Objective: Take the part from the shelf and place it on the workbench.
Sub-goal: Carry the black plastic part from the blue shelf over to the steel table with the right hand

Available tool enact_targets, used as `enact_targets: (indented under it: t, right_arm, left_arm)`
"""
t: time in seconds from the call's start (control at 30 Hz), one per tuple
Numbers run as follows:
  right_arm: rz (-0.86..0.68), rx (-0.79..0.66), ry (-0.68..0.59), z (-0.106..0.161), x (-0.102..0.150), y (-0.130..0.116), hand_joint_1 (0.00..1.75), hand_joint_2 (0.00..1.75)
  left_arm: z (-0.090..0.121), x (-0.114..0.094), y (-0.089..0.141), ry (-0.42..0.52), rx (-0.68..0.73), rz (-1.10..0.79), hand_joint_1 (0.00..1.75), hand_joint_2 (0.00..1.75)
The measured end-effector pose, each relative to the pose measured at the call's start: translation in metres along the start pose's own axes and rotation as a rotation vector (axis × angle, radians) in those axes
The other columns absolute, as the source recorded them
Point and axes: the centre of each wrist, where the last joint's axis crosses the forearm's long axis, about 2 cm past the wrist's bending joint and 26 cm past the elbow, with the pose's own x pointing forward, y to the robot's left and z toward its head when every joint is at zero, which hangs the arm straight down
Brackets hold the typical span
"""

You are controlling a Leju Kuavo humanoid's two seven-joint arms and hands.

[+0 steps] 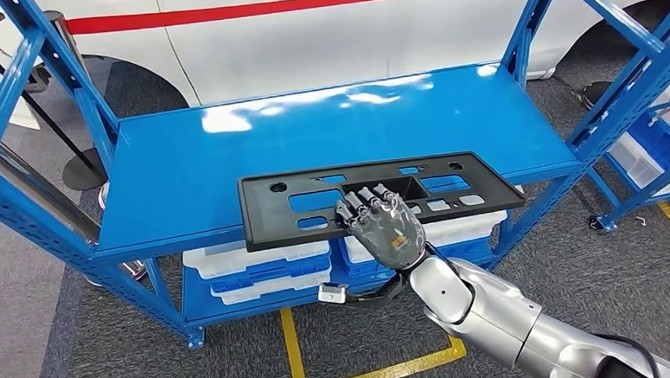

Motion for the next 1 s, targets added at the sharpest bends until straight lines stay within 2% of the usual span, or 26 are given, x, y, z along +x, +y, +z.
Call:
enact_targets:
  t: [0.37,1.0]
  right_arm:
    - [0.005,-0.017,0.022,-0.005,0.000,-0.002,1.75,1.75]
    - [0.004,0.005,0.021,0.006,0.002,0.001,1.75,1.75]
  left_arm:
    - [0.000,-0.002,-0.001,0.003,-0.001,0.002,0.00,1.75]
    - [0.000,0.000,0.001,-0.001,0.007,0.003,0.00,1.75]
